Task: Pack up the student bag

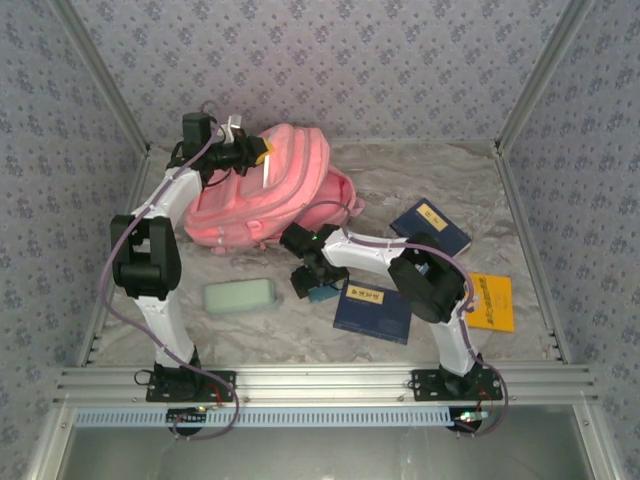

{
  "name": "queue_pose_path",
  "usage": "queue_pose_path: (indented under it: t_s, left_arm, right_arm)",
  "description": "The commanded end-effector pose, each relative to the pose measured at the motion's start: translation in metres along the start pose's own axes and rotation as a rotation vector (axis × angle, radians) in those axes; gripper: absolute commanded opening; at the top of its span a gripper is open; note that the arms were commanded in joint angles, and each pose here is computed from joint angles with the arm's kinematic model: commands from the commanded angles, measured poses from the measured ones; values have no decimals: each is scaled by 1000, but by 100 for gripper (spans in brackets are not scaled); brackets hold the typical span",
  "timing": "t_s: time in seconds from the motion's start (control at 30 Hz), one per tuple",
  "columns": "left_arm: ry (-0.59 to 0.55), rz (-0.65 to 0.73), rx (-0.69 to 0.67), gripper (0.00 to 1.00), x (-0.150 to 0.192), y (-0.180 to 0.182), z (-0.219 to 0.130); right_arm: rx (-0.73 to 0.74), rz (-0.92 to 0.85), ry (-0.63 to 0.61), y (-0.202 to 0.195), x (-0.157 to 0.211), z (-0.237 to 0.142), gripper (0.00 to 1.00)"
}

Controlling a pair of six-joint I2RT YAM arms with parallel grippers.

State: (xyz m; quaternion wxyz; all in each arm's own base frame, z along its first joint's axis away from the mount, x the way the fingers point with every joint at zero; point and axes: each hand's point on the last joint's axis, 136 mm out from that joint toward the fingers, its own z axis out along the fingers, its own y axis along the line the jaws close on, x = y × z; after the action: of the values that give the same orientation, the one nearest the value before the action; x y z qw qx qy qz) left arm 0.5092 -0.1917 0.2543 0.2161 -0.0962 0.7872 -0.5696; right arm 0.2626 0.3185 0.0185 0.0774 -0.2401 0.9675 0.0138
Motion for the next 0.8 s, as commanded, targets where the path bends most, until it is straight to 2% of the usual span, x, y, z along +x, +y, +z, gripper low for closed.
queue_pose_path:
  t_s: [0.0,0.17,0.4,0.63,0.77]
  left_arm:
    - [-28,83,36,0,-8,-27,-16]
    - [-18,89,25,0,-7,-25,-17]
    - [-12,94,4,0,-6,-22,-17]
    - [17,135,-3,0,0,-31,-13]
    - [74,204,-30,0,18,-47,-2]
  right_arm:
    - [30,26,49,-8,12,23,80]
    - [-4,32,3,-2,4,10,70]
    - [-26,54,-86,-8,-10,-26,69]
    - [-17,110,-307,-34,-23,-89,68]
    - [-8,181,-417,-62,-22,-122,67]
